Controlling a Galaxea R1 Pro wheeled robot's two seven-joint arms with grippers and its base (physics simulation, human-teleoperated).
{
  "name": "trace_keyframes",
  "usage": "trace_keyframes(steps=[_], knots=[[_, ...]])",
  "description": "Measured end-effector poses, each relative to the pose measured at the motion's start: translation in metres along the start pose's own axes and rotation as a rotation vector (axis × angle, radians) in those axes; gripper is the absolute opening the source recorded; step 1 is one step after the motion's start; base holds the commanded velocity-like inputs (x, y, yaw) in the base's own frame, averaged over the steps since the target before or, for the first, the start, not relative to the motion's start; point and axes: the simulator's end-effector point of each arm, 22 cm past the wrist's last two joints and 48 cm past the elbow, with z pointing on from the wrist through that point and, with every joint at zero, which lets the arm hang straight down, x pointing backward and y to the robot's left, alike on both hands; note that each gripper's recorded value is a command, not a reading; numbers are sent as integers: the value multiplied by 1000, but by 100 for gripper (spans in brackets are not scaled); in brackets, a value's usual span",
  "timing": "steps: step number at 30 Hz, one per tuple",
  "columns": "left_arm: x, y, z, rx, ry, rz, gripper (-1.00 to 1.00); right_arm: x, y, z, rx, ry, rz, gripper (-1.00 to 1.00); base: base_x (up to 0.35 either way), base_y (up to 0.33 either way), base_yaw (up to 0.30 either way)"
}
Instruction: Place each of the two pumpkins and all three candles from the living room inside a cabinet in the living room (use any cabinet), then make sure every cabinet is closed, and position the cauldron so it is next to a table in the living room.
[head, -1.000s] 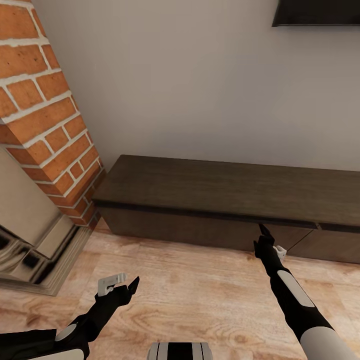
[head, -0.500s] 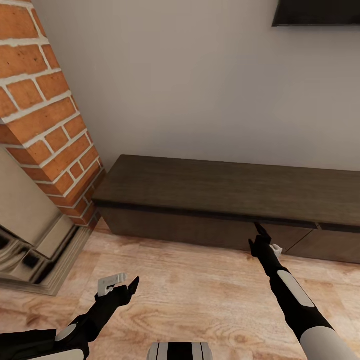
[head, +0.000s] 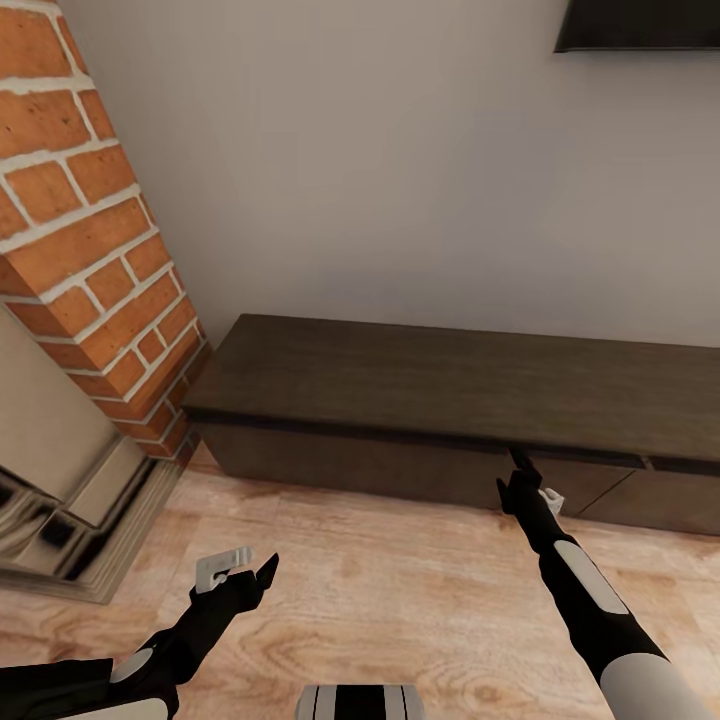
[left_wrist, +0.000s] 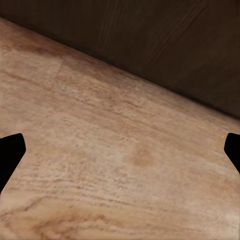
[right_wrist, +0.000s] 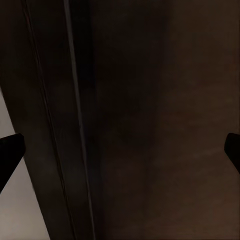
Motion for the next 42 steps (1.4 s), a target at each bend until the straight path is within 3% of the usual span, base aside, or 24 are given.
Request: trace_keyframes(steps=[28,29,42], knots=[[0,-1,0,1,0,0,100,0,-11,-7,17,0,-1,100,34,1,0],[0,-1,0,1,0,0,100,0,-11,-7,17,0,-1,-100,0,0,0],[0,-1,0,2,0,-1,100,-1,-11,-7,17,-1,0,-100,0,0,0]])
